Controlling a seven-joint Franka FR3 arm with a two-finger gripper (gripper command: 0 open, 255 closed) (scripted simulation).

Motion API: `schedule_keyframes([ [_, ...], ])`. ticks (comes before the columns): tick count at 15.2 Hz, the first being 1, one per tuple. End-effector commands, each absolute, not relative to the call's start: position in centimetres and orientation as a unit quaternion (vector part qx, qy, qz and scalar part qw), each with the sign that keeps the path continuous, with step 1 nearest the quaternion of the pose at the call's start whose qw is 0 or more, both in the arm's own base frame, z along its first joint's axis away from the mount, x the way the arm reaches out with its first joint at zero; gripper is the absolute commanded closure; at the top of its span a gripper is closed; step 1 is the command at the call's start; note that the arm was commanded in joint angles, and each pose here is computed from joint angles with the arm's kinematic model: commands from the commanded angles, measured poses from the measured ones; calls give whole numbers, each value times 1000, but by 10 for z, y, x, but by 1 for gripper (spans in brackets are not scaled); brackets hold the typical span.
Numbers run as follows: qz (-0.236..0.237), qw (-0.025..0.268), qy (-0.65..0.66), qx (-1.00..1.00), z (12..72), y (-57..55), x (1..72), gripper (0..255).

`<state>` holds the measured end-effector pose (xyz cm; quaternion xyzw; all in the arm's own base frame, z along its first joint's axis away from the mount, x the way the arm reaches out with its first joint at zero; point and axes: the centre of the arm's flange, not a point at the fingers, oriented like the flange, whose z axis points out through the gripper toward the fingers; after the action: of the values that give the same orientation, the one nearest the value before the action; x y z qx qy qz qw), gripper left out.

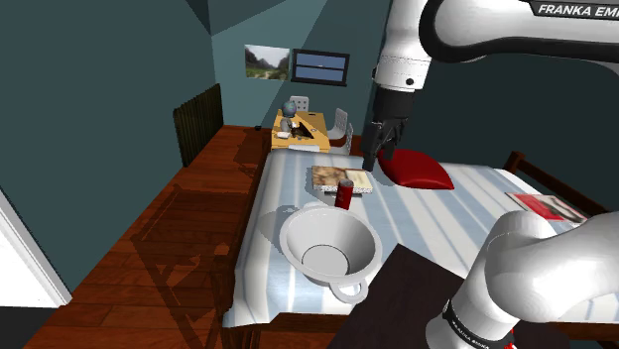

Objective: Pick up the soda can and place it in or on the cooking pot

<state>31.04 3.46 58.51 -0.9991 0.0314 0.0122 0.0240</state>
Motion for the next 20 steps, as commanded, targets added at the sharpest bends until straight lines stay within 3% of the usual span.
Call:
schedule_keyframes([
  [1,12,24,31,-999,585,35,310,0],
  [20,6,13,27,-1000,439,-134,419,0],
])
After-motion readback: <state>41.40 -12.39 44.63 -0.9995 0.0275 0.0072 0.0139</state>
